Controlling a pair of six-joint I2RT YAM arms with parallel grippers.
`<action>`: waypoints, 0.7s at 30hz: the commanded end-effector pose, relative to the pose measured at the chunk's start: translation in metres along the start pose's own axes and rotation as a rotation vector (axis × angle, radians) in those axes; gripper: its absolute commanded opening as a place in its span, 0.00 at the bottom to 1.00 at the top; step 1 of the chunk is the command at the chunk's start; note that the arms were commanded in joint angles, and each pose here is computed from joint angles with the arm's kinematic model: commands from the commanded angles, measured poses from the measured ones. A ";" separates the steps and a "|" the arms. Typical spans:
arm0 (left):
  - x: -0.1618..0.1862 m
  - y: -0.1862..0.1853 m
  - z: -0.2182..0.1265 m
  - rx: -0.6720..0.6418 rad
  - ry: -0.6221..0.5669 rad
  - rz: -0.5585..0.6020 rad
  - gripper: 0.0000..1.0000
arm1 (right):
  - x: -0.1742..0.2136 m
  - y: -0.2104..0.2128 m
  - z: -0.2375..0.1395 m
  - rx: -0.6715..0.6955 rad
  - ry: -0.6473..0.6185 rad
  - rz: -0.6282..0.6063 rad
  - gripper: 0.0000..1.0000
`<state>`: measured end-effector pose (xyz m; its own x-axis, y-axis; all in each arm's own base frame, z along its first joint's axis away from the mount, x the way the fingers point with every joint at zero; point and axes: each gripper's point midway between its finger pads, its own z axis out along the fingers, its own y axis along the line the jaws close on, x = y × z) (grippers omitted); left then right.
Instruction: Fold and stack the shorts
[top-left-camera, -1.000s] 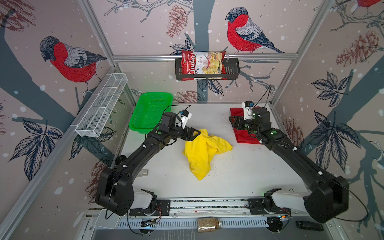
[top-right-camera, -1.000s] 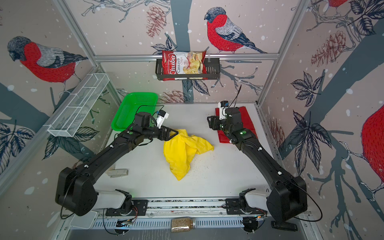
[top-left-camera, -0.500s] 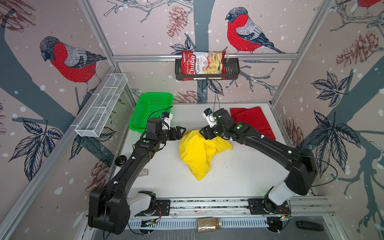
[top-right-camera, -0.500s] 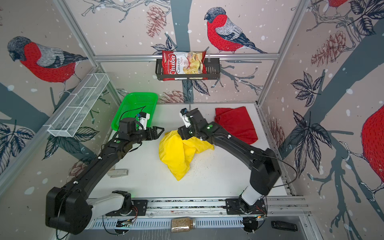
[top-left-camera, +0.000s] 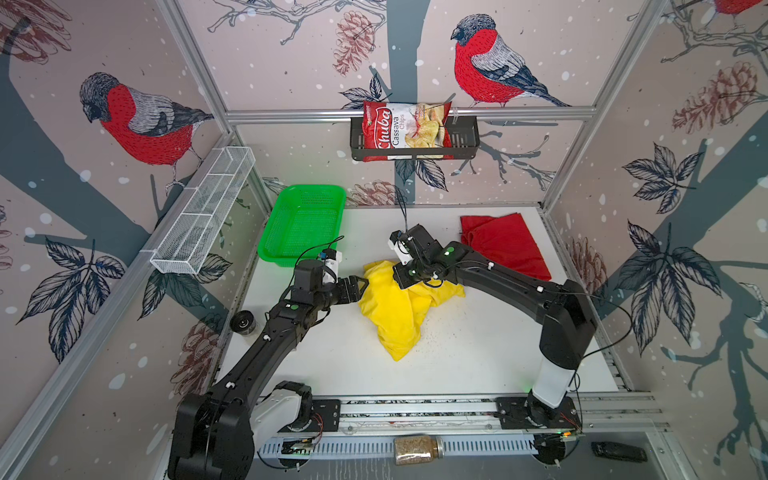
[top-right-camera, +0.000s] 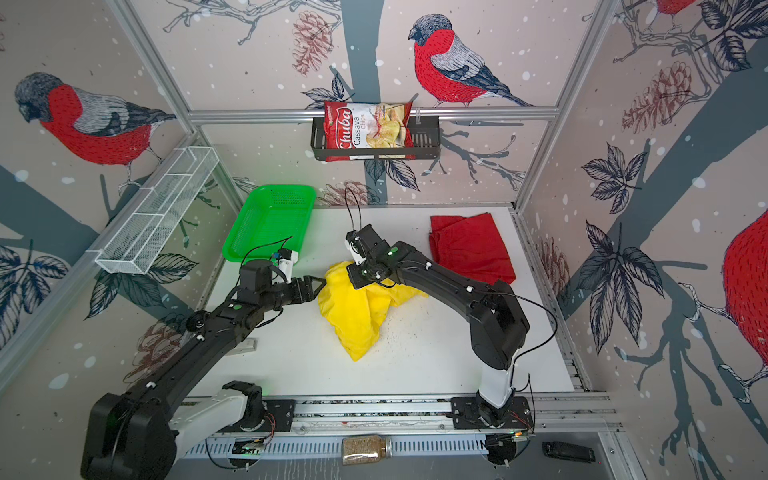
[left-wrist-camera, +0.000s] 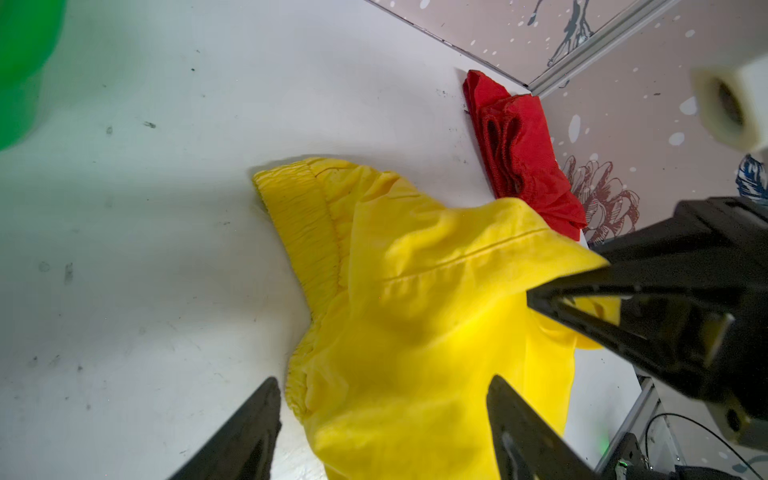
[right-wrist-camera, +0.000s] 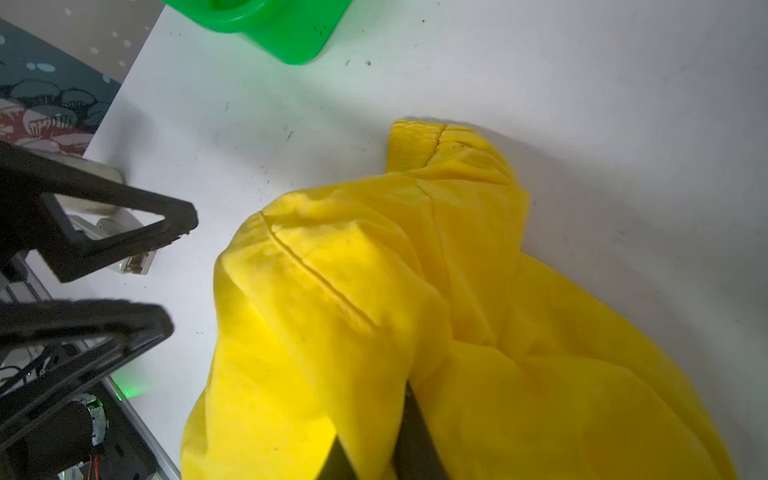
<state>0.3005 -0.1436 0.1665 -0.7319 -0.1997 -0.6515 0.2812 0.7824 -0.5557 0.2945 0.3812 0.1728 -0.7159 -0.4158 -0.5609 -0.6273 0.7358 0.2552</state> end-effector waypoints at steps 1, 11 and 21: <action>-0.024 -0.018 -0.009 0.052 -0.091 0.136 0.77 | -0.034 0.003 -0.031 -0.021 -0.138 0.000 0.01; -0.109 -0.009 -0.079 -0.286 -0.397 0.233 0.78 | -0.138 0.037 -0.201 -0.294 -0.686 -0.191 0.00; -0.138 0.009 -0.128 -0.550 -0.479 0.217 0.80 | -0.149 0.107 -0.240 -0.721 -0.695 -0.343 0.00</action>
<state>0.3274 -0.0568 0.3192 -0.3100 -0.1638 -0.9365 0.0670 0.9788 -0.1934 0.2855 0.3868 0.4557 -0.2814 -0.0078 -0.9595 -0.9336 0.2333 0.2719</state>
